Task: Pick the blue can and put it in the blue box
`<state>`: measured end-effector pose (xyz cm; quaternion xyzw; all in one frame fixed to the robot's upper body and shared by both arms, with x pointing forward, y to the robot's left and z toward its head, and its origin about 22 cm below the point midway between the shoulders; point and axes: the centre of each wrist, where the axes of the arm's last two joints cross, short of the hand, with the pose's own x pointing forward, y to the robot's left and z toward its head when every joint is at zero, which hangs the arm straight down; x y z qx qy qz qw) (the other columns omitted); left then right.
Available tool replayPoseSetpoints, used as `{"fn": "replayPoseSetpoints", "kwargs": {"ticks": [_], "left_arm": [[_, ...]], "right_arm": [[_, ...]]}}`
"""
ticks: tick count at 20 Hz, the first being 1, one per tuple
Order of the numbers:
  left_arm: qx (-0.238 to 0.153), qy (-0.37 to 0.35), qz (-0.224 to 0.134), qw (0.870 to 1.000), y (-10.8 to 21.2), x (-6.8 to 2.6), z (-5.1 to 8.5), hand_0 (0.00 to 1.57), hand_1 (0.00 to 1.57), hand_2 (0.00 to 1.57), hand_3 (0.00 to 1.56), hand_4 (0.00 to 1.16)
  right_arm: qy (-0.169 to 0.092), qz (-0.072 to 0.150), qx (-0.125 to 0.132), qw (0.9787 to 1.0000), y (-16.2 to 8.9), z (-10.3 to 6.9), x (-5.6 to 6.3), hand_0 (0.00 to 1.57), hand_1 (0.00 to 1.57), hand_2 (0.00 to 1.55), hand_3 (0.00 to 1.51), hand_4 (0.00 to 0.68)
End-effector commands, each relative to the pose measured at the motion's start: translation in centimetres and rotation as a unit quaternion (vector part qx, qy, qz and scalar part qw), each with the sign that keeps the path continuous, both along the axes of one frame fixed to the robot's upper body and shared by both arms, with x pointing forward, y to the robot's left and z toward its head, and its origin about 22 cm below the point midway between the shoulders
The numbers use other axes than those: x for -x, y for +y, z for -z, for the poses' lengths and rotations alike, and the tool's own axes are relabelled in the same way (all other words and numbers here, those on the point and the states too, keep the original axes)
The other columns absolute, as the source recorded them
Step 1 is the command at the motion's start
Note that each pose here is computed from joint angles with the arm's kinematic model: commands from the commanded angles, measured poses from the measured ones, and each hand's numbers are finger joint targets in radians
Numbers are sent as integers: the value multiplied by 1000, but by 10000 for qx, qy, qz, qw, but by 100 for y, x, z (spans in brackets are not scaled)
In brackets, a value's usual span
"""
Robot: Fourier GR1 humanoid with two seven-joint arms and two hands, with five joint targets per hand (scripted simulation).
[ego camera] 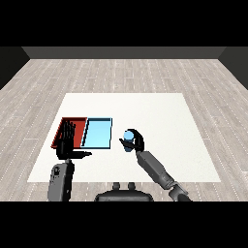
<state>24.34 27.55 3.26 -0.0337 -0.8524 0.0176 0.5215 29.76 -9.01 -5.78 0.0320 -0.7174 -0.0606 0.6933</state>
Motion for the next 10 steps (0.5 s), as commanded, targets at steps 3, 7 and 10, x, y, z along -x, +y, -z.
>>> {"fn": "replayPoseSetpoints", "kwargs": {"ticks": [3,7,10], "left_arm": [[-28,34,-23,10000,-43,9,1,0,0,0,0,0],[-159,27,2,9999,-83,84,27,0,0,0,0,0],[-191,118,154,9996,-169,-21,91,0,0,0,0,0]], "right_arm": [[238,247,400,9986,48,-47,-103,1496,1496,1480,1436,617],[11,155,453,9989,93,6,-35,1488,1488,1466,1414,637],[-323,122,611,9975,154,-432,36,1419,1419,1451,1401,624]]}}
